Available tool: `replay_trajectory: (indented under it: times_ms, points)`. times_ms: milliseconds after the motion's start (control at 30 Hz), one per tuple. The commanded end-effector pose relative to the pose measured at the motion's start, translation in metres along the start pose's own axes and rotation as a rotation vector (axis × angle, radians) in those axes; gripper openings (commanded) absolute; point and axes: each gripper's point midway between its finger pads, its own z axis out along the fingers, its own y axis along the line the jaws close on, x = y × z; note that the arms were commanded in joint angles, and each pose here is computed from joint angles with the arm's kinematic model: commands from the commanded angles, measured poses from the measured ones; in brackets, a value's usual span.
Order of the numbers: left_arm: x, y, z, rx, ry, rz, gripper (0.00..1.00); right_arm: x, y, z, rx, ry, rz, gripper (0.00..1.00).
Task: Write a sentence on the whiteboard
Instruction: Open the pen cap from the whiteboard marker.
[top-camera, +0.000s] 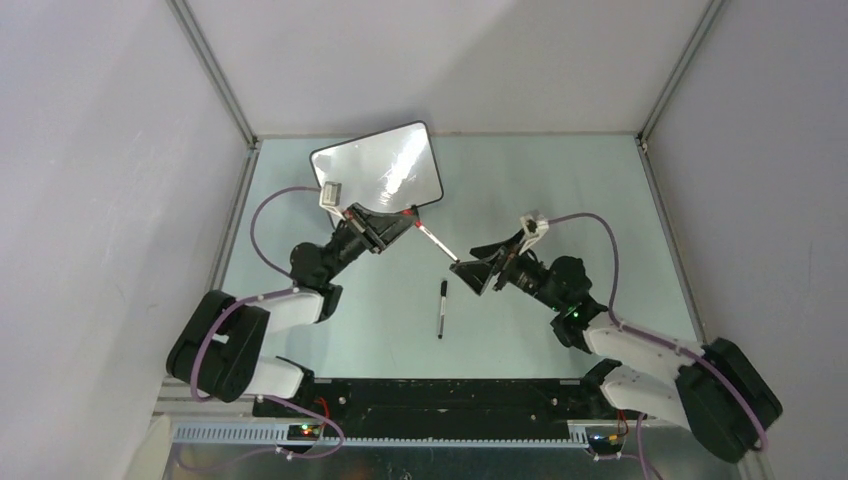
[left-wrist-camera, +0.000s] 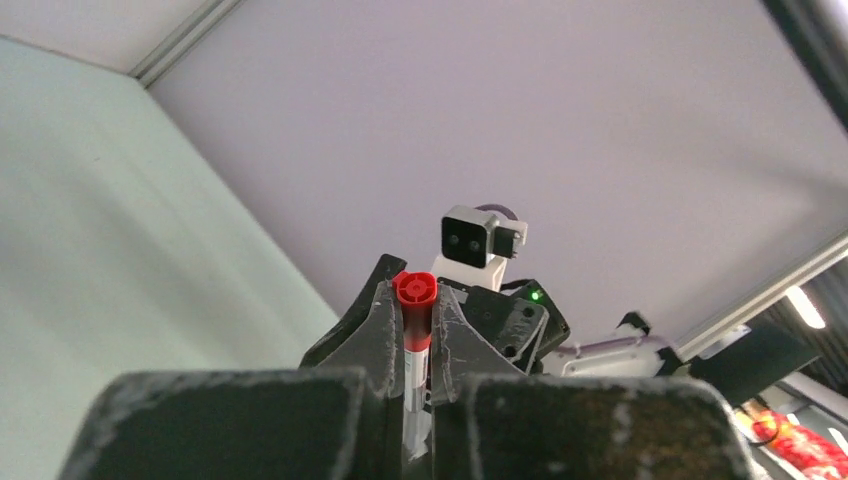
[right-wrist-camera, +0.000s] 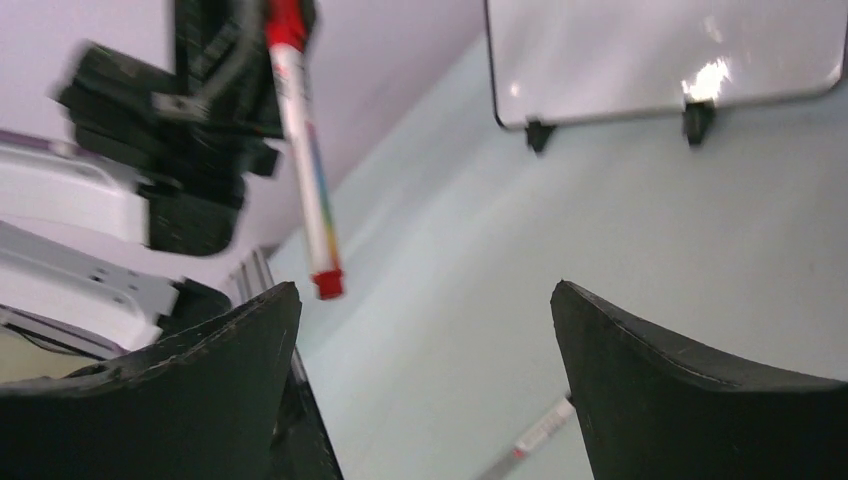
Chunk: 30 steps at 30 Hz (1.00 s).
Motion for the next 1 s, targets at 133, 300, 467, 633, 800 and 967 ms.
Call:
replay_trajectory:
  times_ms: [133,300,467,633,800,967]
  points:
    - [-0.041,-0.067,0.006,0.169,-0.207,-0.113,0.00,-0.083,0.055,-0.012,-0.094,-0.292,0.094,0.99]
    - [-0.047,-0.082,0.013,0.210,-0.217,-0.163,0.00,-0.107,0.082,-0.003,-0.156,-0.345,0.151,0.99]
    - [-0.045,-0.092,0.018,0.241,-0.192,-0.169,0.00,-0.118,0.098,0.008,-0.209,-0.357,0.181,0.79]
    - [-0.042,-0.093,0.017,0.229,-0.182,-0.147,0.00,-0.120,0.106,0.016,-0.221,-0.328,0.171,0.63]
    - [-0.036,-0.089,0.021,0.159,-0.145,-0.131,0.00,-0.118,0.119,0.018,-0.259,-0.311,0.137,0.47]
    - [-0.033,-0.088,0.025,0.084,-0.128,-0.077,0.00,-0.118,0.125,0.022,-0.274,-0.290,0.139,0.38]
